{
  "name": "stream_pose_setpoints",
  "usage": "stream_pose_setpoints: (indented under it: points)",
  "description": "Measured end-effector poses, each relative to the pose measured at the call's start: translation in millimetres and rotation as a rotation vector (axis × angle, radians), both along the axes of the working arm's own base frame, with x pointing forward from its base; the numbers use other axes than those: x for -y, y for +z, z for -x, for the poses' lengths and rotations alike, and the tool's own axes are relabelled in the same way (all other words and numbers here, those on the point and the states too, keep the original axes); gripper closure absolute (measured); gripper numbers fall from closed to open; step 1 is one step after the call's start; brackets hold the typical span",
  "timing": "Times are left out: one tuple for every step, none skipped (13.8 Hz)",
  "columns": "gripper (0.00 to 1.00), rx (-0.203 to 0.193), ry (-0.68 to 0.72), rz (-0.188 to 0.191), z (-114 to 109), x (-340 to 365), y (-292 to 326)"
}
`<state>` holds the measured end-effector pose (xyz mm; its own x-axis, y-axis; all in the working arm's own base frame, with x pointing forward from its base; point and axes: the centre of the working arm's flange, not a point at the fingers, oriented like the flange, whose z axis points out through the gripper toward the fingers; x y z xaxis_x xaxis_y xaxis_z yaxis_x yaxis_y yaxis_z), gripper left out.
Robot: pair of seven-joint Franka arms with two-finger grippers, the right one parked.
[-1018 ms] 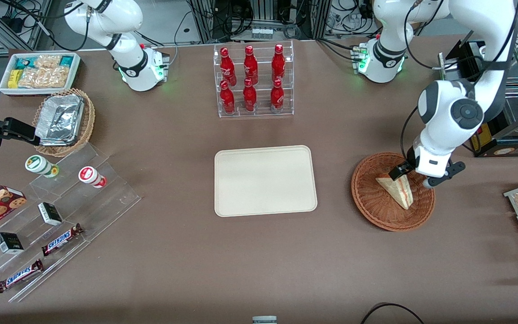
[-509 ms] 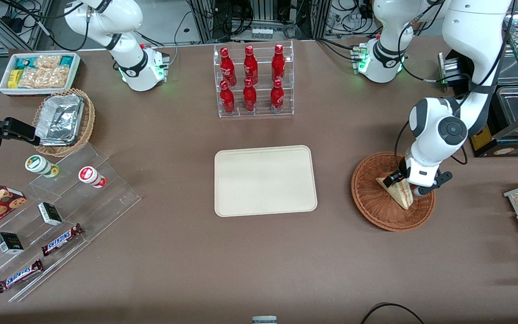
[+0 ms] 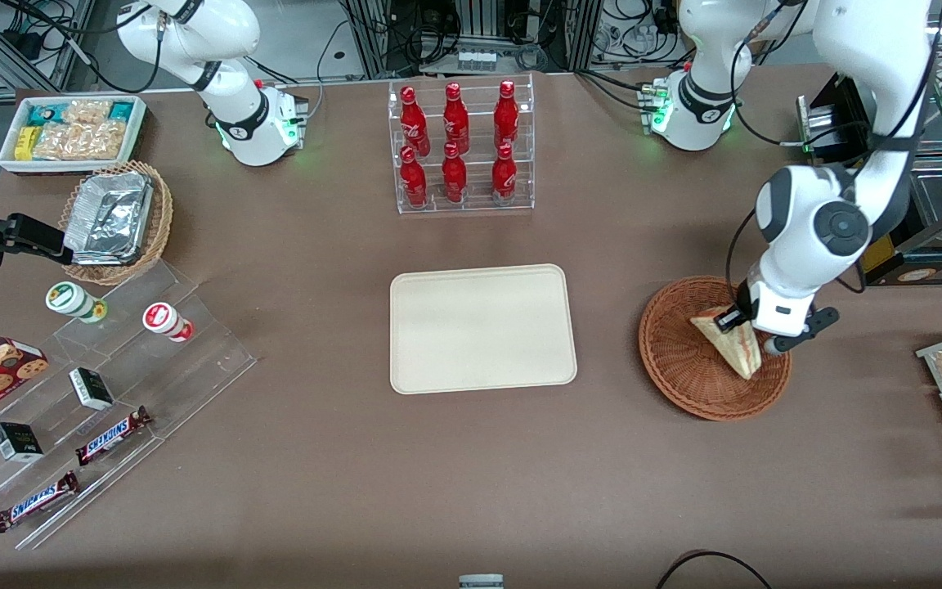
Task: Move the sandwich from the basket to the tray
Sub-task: 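Close the left gripper on the wrapped sandwich and lift it, then carry the sandwich with the left gripper over the cream tray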
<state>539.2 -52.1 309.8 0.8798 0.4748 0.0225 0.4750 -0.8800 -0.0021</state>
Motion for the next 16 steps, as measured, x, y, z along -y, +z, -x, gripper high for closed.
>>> stream_pose_setpoints:
  points:
    - [0.78, -0.015, -0.003, -0.007, -3.4, 1.8, 27.8]
    - [0.81, -0.032, -0.009, -0.013, -7.3, 6.3, 58.1]
    - [0.81, -0.045, -0.024, -0.018, -11.3, 15.6, 88.5]
    - [0.81, -0.047, -0.048, -0.02, -15.1, 30.7, 116.5]
    - [0.81, -0.043, -0.072, -0.02, -17.4, 49.0, 139.1]
    - [0.81, -0.033, -0.087, -0.018, -17.7, 70.6, 156.3]
    - [0.81, -0.022, -0.094, -0.014, -16.0, 93.4, 166.8]
    - [0.81, -0.012, -0.102, -0.007, -13.1, 119.3, 171.7]
    - [0.81, -0.01, -0.118, -0.002, -9.2, 146.5, 171.5]
    - [0.81, -0.012, -0.138, -0.003, -4.7, 173.3, 168.0]
    - [0.81, -0.017, -0.159, -0.008, 0.4, 201.4, 161.2]
    - [0.81, -0.023, -0.18, -0.016, 5.3, 229.2, 152.4]
    - [0.81, -0.029, -0.2, -0.021, 10.4, 258.4, 142.5]
    - [0.81, -0.036, -0.217, -0.025, 15.1, 287.3, 131.0]
    - [0.81, -0.044, -0.234, -0.027, 19.2, 314.5, 118.2]
    - [0.81, -0.05, -0.25, -0.032, 22.8, 339.7, 104.5]
